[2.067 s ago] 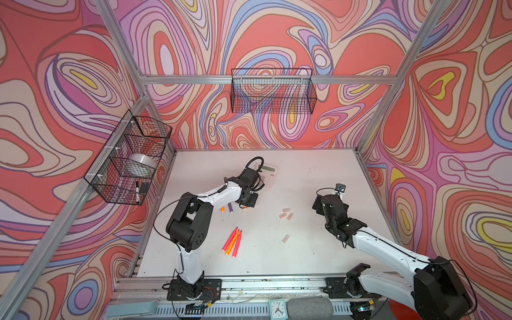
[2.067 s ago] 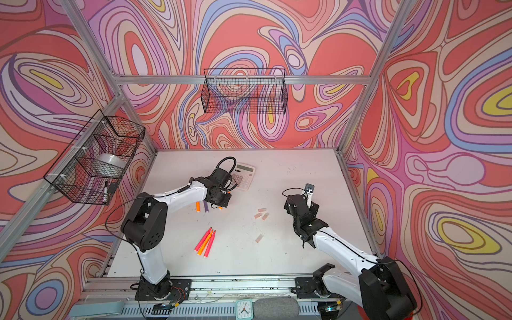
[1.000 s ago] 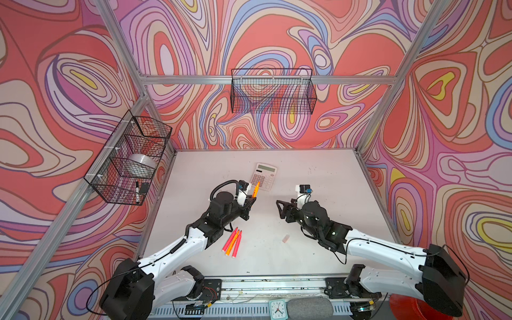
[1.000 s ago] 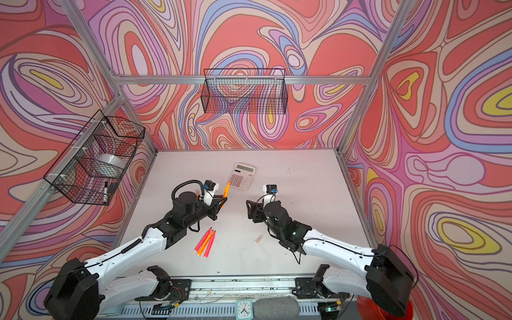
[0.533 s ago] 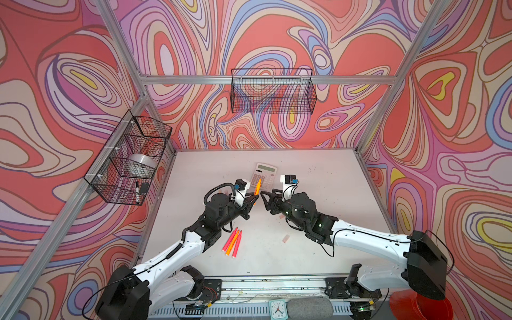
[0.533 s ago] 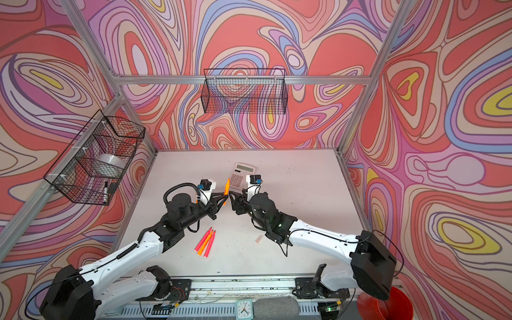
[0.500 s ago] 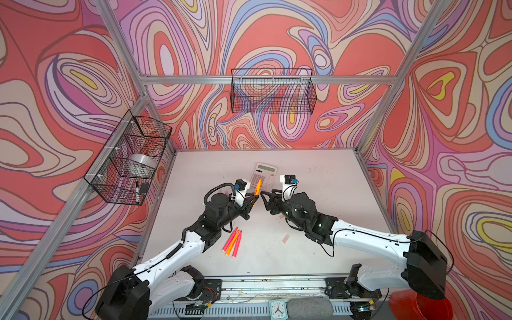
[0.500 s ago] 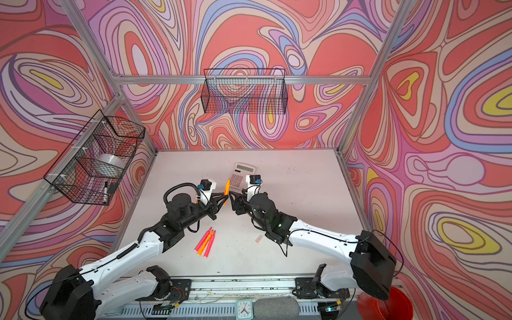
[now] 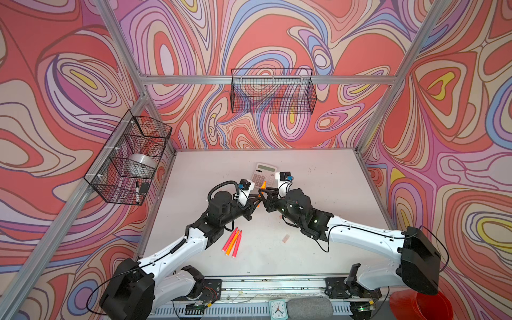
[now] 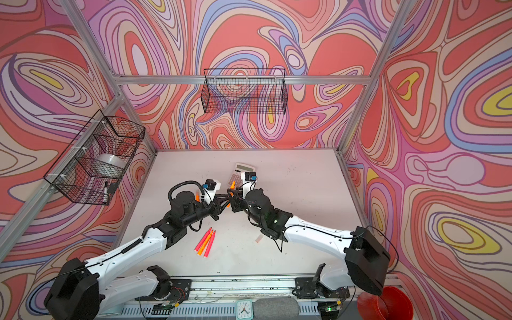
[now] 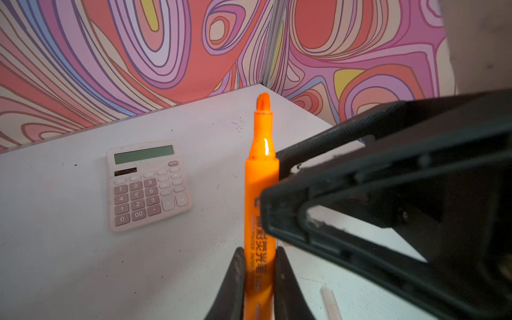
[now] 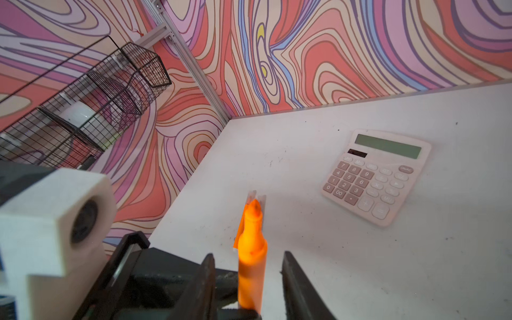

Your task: Insert the pens into the pen caps

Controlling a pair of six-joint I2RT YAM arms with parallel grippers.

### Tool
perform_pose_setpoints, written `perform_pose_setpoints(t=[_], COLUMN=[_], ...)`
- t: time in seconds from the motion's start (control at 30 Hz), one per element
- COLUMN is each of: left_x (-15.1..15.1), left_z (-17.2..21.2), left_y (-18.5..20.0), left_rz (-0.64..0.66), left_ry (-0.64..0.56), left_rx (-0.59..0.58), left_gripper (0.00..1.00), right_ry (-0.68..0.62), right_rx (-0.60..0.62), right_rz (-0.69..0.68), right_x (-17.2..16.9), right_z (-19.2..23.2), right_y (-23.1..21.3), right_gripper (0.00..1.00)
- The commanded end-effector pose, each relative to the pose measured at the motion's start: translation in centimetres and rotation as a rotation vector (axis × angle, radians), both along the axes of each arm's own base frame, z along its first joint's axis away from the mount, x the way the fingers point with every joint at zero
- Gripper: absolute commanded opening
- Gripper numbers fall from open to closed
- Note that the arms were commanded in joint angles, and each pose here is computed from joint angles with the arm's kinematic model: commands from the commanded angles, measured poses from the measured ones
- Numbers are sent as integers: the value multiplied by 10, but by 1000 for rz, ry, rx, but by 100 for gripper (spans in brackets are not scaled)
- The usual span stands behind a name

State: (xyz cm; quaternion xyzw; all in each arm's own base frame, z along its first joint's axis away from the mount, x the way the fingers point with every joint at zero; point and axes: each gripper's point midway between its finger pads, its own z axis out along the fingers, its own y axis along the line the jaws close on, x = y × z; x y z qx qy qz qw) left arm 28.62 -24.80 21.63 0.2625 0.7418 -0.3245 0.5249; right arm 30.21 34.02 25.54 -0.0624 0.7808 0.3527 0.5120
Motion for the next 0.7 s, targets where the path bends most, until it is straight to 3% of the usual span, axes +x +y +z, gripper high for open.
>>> perform_pose_setpoints(t=[0.0, 0.3, 0.47, 0.57, 0.67], left_x=[-3, -6, -6, -4, -2], left_z=[15, 15, 12, 11, 10], left_y=[-6, -8, -11, -10, -10], left_rz=[-36, -53, -64, -51, -42], left_ry=[-29, -28, -14, -14, -9], left_rx=[-28, -25, -20, -17, -19], left_gripper=[0, 0, 0, 7, 23], right_ry=[17, 18, 26, 24, 35], right_rx=[-36, -29, -39, -26, -33], right_rz=[-8, -8, -3, 4, 13], right_x=[3, 3, 2, 0, -1], right_z=[-2, -2, -4, -3, -4], right_y=[4, 4, 4, 5, 6], right_gripper=[27, 20, 10, 4, 0])
